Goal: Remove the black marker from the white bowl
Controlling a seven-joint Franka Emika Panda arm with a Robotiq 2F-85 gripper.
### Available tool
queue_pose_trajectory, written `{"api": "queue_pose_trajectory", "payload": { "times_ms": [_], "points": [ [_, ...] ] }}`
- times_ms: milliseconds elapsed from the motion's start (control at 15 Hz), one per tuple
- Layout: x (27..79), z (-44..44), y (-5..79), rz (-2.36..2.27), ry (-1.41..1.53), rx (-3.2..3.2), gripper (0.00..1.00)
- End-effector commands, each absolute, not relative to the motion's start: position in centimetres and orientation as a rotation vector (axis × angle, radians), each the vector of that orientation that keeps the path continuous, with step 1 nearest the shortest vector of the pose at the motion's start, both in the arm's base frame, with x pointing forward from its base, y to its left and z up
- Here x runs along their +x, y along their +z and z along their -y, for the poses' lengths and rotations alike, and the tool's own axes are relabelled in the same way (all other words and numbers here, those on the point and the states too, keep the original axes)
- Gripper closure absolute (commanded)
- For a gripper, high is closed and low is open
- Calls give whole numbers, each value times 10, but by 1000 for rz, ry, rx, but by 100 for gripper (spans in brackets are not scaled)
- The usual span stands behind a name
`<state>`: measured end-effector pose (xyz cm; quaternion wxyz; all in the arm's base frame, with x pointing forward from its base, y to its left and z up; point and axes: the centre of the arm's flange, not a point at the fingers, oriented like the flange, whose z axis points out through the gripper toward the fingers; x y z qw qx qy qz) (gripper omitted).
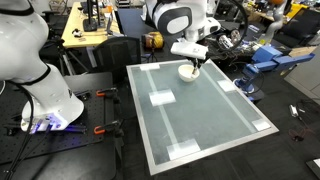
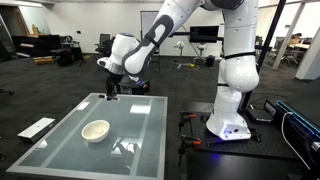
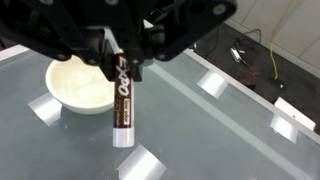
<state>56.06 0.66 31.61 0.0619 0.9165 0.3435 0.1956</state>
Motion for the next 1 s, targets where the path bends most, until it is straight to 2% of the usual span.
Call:
{"api": "queue_pose_trajectory", "payload": {
  "times_ms": [0, 467, 933],
  "points": [
    [531, 26, 320, -794, 489, 2847, 95],
    [531, 61, 274, -606, 239, 3007, 95],
    [535, 69, 213, -494, 117, 3109, 95]
  ]
}}
